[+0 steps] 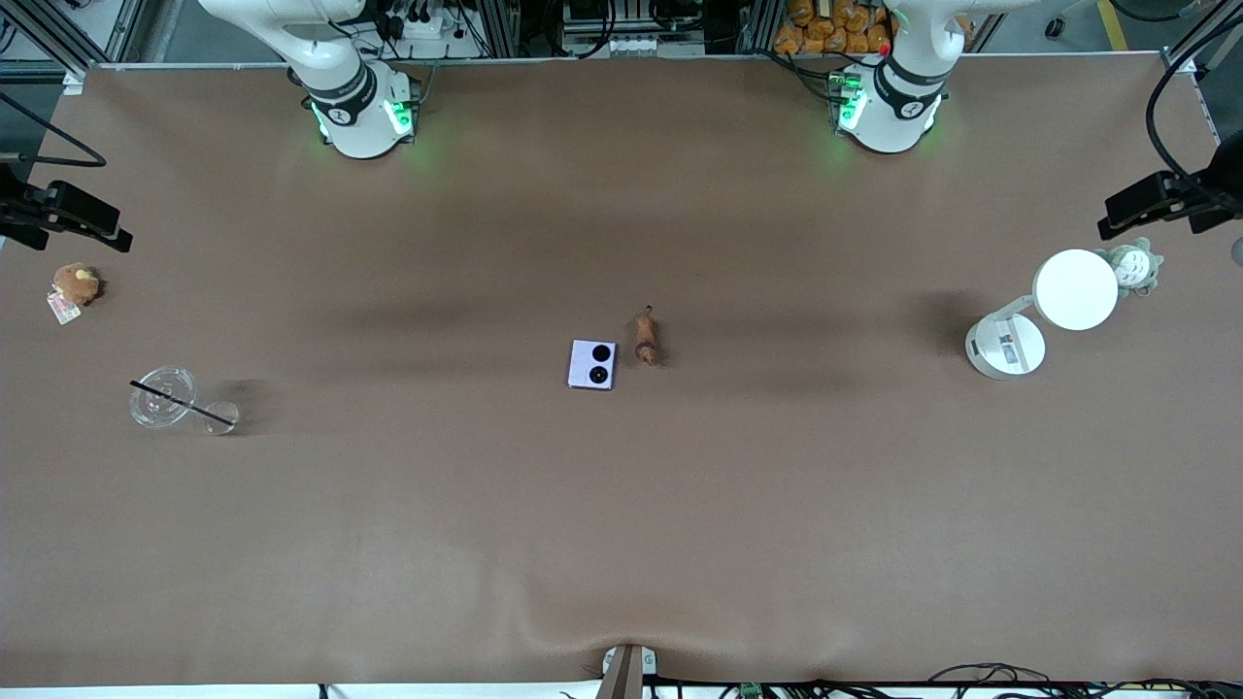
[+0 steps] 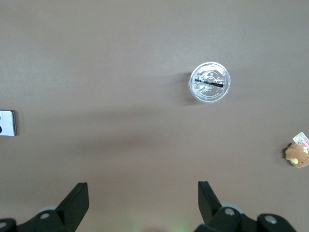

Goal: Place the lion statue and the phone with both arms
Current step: 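Move the left gripper from the lamp toward the brown lion figurine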

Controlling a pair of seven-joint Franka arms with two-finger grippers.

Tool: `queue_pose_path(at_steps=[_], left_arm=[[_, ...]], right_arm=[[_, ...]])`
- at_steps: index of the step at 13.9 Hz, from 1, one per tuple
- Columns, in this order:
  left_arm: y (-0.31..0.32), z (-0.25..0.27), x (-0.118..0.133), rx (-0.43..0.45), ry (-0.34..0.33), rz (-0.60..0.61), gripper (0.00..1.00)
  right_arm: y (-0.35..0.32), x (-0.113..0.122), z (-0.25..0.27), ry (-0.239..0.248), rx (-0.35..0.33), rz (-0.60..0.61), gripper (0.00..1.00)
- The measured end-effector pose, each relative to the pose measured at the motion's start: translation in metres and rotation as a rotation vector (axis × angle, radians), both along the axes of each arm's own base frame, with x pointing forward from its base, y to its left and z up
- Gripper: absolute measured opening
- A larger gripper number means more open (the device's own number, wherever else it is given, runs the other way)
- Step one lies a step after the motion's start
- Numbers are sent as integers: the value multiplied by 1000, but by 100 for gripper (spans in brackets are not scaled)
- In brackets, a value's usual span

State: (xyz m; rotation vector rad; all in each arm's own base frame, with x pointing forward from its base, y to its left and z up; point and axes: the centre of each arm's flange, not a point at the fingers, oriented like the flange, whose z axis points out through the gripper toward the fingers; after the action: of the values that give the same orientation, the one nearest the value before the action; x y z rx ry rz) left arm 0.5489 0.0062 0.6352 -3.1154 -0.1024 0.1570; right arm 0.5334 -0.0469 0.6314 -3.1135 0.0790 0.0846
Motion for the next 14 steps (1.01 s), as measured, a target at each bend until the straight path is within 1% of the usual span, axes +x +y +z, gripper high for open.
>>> queue_pose_path(at_steps=[9,11,12,14], left_arm=[[-11,-63,30,-5,115,-44,100],[-32,-78,36,-4,136,-80,100],[-51,-88,41,-3,135,-113,100],[-106,-110,52,4,112,-153,100]], right_arm=[[4,0,1,-3,0,7,100],[4,0,1,-4,-1,7,100],[4,1,1,-4,-1,7,100],[4,1,2,-4,-1,8,100]])
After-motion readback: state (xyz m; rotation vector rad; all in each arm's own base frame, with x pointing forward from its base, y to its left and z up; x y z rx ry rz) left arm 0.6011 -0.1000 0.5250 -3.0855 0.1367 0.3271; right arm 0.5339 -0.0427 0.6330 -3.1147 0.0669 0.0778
